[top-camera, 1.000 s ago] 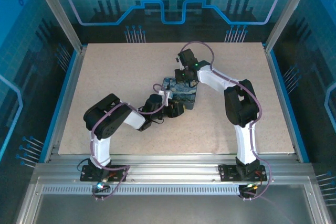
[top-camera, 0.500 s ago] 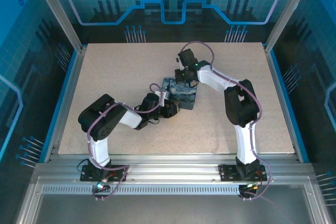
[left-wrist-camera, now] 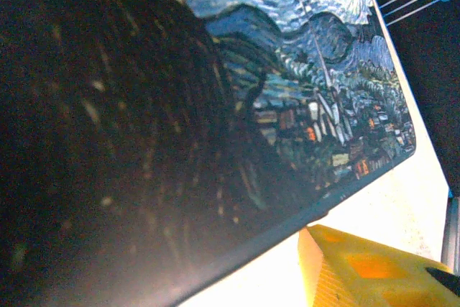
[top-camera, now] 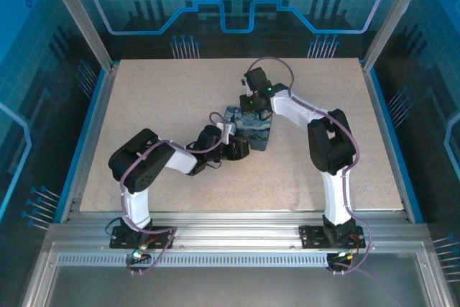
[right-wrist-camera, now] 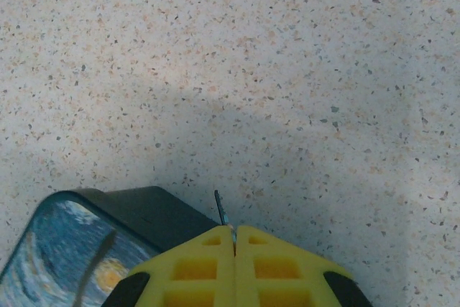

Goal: Unlock the padlock with the key

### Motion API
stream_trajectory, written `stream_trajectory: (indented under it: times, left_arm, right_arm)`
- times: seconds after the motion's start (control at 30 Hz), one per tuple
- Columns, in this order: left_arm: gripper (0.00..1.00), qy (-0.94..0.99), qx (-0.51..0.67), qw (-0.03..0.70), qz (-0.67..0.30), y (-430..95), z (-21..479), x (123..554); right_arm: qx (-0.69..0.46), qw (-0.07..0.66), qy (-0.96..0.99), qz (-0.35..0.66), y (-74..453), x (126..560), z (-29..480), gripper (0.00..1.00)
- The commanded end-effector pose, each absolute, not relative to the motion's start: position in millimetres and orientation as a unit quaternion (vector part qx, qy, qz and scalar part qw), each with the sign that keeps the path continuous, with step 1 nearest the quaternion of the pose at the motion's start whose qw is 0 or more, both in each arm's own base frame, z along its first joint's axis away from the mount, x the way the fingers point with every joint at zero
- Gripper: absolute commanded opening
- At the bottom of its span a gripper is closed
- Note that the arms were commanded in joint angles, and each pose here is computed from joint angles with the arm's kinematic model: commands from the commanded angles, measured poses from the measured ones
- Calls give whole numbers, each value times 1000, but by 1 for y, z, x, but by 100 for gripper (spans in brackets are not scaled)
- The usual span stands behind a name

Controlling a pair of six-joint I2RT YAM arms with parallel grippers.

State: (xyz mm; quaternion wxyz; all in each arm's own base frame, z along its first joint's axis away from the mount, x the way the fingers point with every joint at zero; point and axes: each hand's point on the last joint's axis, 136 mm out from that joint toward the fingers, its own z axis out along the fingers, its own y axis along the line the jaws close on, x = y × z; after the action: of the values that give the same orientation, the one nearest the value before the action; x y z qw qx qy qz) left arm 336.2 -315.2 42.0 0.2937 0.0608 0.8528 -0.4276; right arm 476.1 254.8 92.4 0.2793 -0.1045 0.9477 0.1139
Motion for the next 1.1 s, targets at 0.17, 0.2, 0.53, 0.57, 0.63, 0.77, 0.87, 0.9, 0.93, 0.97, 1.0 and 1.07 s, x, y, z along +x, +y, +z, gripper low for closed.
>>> stream_trajectory:
  times: [0.17,0.2,0.53,0.57,0.63,0.77,0.87,0.9,0.93,0.97,1.0,1.07]
  left_arm:
    - [59,844,63,284,-450,-341,29,329]
    - [60,840,63,287,-456,-342,31,329]
    - [58,818,80,268,-503,-353,45,319]
    - [58,822,78,264,-498,-352,42,319]
    - [60,829,82,260,-488,-351,39,318]
    - [59,845,79,255,-463,-347,28,320]
    - [60,856,70,262,-440,-340,21,323]
    - [61,858,69,264,-436,-339,21,324]
    - [61,858,70,266,-434,-338,21,325]
    - [61,858,70,268,-433,-338,21,326]
    - [61,858,71,268,-433,-339,21,326]
    - [60,855,74,271,-436,-340,23,327]
  right_arm:
    - [-108,268,949,127,258,464,96,0]
    - [-108,268,949,125,257,463,96,0]
    - [-101,271,949,125,250,465,98,0]
    - [-100,272,949,125,249,466,99,0]
    - [-98,272,949,125,248,467,100,0]
    - [-94,279,948,122,245,471,109,0]
    - [-82,283,950,108,234,477,117,0]
    - [-76,284,950,103,230,478,119,0]
    - [-68,288,950,100,224,480,122,0]
    - [-60,290,950,96,217,481,125,0]
    - [-55,293,950,93,211,481,127,0]
    - [-40,297,950,84,197,482,131,0]
